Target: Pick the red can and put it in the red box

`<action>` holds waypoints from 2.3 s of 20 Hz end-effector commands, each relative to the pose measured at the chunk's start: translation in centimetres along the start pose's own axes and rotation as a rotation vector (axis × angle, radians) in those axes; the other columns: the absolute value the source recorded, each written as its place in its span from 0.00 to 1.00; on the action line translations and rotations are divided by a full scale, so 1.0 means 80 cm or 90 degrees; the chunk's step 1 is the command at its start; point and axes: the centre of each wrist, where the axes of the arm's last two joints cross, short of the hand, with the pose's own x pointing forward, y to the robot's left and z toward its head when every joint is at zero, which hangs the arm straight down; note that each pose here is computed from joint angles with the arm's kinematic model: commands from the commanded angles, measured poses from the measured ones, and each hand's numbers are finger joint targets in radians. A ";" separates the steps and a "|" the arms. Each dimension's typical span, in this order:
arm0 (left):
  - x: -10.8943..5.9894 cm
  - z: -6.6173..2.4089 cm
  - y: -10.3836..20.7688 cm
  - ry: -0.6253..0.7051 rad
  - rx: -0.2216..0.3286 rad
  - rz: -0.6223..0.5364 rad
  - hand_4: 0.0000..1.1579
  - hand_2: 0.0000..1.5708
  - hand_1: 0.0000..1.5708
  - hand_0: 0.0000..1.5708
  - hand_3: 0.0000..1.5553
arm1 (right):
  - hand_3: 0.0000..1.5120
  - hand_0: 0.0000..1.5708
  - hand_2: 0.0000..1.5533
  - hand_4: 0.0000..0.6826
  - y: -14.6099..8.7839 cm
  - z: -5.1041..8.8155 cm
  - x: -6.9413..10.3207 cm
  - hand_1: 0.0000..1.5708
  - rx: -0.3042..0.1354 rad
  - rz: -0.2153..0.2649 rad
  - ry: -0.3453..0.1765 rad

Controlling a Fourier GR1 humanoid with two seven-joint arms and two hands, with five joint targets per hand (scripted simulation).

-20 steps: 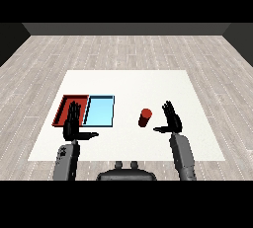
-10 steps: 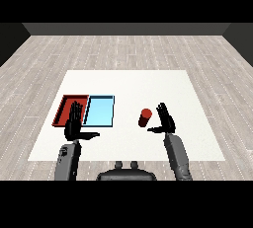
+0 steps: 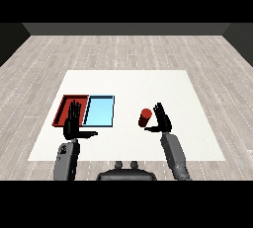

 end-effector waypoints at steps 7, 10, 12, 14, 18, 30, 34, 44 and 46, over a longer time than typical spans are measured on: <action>0.005 -0.015 -0.024 -0.009 0.000 0.015 0.00 0.00 0.00 0.00 0.00 | 0.00 0.00 0.00 0.00 -0.003 -0.003 -0.027 0.00 -0.006 0.007 0.021; -0.009 0.014 -0.027 -0.013 0.003 0.010 0.00 0.00 0.00 0.00 0.00 | 0.00 0.00 0.00 0.00 0.023 -0.007 -0.019 0.00 -0.010 0.007 0.033; 0.012 0.004 -0.024 -0.014 -0.002 0.001 0.00 0.00 0.00 0.00 0.00 | 0.00 0.00 0.00 0.00 0.037 -0.008 -0.021 0.00 -0.015 0.001 0.027; 0.013 0.010 -0.001 -0.006 -0.012 0.009 0.00 0.00 0.00 0.00 0.00 | 0.00 0.00 0.00 0.00 0.010 -0.025 -0.019 0.00 -0.021 -0.001 0.026; -0.004 -0.004 -0.013 -0.009 -0.001 0.007 0.00 0.00 0.00 0.00 0.00 | 0.00 0.00 0.00 0.00 0.024 -0.030 -0.047 0.00 -0.014 0.011 0.035; 0.017 -0.009 -0.004 -0.019 -0.002 0.009 0.00 0.00 0.00 0.00 0.00 | 0.00 0.00 0.00 0.00 0.053 -0.025 -0.027 0.00 0.009 -0.002 0.042; -0.015 0.014 -0.016 -0.019 0.005 0.007 0.00 0.00 0.00 0.00 0.00 | 0.00 0.00 0.00 0.00 0.042 -0.035 -0.029 0.00 0.001 0.003 0.058; -0.006 0.018 -0.024 -0.010 0.001 0.024 0.00 0.00 0.00 0.00 0.00 | 0.00 0.00 0.00 0.00 0.054 -0.062 -0.031 0.00 -0.013 0.032 0.079; 0.013 0.005 -0.018 -0.015 -0.004 0.024 0.00 0.00 0.00 0.00 0.00 | 0.00 0.00 0.00 0.00 0.071 -0.064 -0.046 0.00 -0.005 0.030 0.080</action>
